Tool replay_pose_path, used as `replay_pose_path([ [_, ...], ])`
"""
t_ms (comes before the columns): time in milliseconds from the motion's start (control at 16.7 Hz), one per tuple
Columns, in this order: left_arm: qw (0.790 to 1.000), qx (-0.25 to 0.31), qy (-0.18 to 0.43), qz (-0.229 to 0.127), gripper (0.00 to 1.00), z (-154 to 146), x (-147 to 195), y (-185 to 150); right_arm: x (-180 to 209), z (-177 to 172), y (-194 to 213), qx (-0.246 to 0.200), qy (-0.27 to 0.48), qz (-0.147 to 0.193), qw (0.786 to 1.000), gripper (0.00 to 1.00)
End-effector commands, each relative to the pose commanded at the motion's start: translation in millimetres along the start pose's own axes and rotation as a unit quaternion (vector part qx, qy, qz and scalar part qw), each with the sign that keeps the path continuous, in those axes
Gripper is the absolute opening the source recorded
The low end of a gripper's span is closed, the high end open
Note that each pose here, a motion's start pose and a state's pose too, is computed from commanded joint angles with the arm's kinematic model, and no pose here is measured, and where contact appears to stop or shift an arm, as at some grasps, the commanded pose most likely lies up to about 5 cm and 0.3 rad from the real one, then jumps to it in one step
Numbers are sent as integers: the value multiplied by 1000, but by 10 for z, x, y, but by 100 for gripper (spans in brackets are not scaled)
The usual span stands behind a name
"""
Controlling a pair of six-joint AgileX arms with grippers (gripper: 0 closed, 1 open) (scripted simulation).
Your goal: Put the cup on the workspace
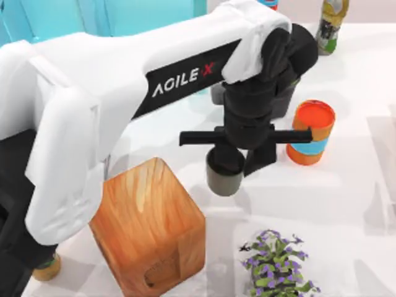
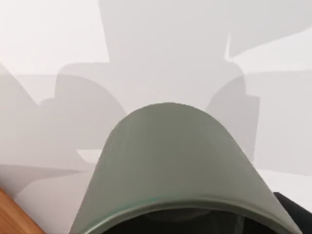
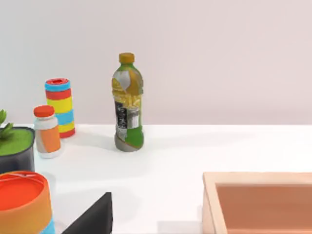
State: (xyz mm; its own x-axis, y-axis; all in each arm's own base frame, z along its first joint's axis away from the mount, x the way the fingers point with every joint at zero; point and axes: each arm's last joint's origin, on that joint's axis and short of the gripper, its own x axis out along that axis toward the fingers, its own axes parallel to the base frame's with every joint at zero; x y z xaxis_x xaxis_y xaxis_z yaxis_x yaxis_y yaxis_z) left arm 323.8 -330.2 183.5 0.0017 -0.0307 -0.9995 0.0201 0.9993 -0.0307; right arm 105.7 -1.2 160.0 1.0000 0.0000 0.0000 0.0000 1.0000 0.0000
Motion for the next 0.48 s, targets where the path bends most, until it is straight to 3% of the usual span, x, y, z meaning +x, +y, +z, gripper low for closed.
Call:
replay_pose_path([
  [480, 1000, 0, 0, 0, 68, 0, 0, 0, 0, 0, 0, 0, 0, 0, 1000, 100],
])
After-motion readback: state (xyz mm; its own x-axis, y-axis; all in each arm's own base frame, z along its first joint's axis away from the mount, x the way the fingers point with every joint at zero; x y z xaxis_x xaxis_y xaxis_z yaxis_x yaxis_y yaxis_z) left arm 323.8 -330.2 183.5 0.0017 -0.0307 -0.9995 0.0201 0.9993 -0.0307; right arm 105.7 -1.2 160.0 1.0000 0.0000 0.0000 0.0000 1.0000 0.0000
